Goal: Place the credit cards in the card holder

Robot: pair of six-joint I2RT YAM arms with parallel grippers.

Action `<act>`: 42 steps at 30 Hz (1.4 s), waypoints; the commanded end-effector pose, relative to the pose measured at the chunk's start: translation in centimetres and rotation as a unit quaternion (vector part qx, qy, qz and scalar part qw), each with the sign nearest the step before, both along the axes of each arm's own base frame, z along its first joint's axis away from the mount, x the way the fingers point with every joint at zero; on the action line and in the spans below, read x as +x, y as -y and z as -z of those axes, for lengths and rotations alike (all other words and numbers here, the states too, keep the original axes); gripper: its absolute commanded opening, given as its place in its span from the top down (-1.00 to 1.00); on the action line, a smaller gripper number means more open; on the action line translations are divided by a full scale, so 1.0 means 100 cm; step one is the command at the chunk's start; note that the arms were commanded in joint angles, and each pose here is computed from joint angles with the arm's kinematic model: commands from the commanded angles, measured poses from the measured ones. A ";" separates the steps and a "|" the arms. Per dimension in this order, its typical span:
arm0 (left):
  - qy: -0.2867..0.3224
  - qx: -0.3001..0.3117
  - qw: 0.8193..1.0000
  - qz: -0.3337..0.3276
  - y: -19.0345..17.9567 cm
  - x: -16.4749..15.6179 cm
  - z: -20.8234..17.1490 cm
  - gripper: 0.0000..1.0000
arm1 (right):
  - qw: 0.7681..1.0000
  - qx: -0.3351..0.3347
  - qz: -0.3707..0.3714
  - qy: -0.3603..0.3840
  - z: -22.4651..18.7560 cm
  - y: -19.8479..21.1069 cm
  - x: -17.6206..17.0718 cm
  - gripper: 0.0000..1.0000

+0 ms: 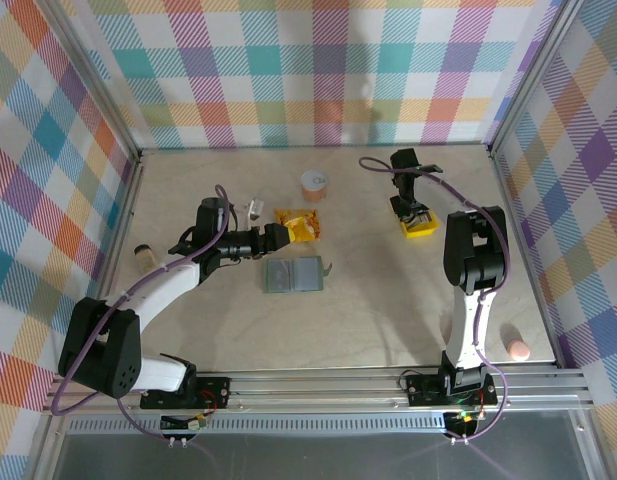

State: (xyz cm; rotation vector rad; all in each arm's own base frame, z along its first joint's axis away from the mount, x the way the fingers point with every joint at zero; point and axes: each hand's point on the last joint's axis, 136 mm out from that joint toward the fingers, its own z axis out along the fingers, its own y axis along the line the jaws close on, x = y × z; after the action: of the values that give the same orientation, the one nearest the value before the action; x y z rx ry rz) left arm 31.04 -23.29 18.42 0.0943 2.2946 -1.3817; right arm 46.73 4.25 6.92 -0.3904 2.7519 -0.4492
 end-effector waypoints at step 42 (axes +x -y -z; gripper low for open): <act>0.003 0.019 1.000 0.005 -0.001 0.001 -0.001 -0.43 | 1.000 -0.016 0.022 0.000 0.009 0.026 0.020 0.40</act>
State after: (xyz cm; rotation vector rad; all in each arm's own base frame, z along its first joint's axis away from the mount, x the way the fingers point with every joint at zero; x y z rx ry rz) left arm 30.86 -23.01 17.64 0.0880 2.3354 -1.3492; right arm 47.97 2.11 5.79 -0.3620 2.7770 -0.4989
